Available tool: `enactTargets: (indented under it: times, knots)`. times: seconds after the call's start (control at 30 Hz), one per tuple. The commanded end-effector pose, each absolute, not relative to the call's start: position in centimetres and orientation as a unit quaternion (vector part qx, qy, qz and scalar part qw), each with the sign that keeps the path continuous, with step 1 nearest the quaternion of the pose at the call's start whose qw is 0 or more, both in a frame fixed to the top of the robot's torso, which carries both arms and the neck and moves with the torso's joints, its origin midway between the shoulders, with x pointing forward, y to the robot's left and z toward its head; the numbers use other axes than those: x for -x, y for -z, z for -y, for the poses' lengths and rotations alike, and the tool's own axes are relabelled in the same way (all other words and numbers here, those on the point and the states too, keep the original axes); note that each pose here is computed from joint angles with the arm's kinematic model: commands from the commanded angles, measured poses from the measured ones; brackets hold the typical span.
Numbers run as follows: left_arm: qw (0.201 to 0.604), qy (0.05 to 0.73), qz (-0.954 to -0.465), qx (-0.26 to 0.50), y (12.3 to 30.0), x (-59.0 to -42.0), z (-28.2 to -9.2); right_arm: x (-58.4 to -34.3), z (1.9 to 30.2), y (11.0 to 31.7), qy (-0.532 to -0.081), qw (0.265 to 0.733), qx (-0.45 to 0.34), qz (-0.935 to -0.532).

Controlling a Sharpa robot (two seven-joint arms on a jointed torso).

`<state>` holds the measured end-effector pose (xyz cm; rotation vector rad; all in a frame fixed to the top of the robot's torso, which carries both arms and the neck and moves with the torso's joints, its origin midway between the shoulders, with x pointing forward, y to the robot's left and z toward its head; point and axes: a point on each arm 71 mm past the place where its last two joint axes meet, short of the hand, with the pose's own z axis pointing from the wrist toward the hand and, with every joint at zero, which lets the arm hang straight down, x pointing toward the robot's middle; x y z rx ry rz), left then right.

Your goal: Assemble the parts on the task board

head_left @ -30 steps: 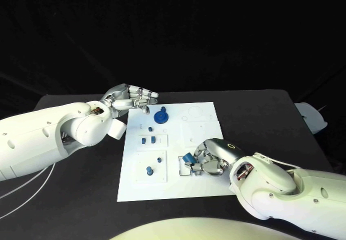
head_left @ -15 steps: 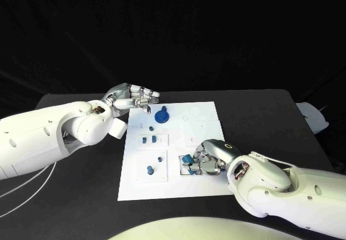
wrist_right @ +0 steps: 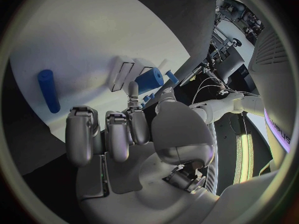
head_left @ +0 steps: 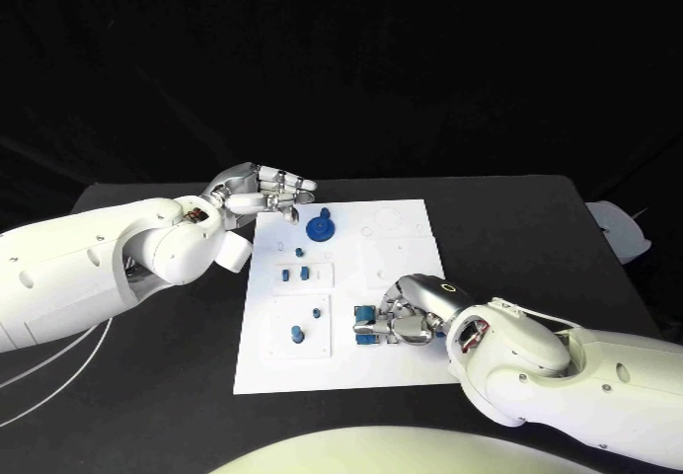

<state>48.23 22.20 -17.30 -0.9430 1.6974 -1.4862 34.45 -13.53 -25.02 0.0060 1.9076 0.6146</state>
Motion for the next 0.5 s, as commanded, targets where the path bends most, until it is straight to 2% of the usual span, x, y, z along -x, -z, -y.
enactTargets:
  times: [0.03, 0.5]
  knots:
    - [0.333, 0.577, -0.654, 0.359, 17.2, -48.1, -22.0, -34.5, 13.6, 25.1, -0.256, 0.540, -0.003, -0.802]
    - [0.333, 0.577, -0.653, 0.359, 17.2, -48.1, -22.1, -33.6, 13.6, 24.0, -0.277, 0.552, -0.006, -0.787]
